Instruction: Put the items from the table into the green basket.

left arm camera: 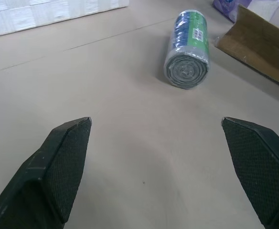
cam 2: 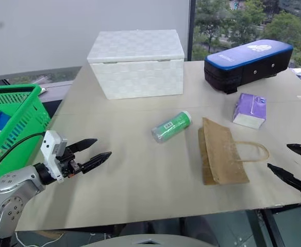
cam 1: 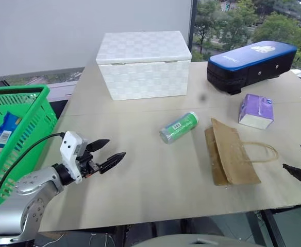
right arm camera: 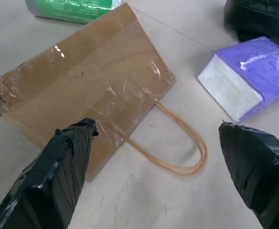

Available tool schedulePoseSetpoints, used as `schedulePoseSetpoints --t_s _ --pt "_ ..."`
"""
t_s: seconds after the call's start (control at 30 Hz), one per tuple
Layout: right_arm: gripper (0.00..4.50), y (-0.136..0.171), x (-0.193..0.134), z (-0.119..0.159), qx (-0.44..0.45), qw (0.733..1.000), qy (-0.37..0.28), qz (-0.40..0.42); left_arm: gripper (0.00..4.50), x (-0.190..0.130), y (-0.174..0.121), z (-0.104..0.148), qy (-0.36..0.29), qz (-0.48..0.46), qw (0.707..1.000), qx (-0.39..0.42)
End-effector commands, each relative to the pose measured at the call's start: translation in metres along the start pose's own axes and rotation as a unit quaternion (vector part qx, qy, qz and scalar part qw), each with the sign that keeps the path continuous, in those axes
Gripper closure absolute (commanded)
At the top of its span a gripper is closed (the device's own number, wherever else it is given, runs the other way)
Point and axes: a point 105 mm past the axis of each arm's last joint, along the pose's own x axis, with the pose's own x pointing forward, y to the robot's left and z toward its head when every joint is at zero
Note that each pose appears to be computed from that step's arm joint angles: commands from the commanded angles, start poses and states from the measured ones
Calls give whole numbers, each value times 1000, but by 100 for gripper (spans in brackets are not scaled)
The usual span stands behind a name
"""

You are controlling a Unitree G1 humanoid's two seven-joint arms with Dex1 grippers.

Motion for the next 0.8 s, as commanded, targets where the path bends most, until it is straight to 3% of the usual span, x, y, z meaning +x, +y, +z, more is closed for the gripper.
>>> schedulePoseSetpoints --t_s 0.03,0.2,0.37,0.6,0.8 --pt "4 2 5 13 -24 999 -21 4 0 9 -14 19 -12 -45 999 7" --pt "4 20 22 32 -51 997 -55 34 0 47 -61 48 -12 -173 984 -35" --pt "4 35 21 38 -62 995 -51 58 0 84 -91 48 88 -244 960 -101" --pt "4 45 19 40 -66 995 -43 62 0 159 -134 51 178 -284 920 -202" --pt "4 52 15 41 -66 996 -41 53 0 203 -151 39 217 -250 916 -226"
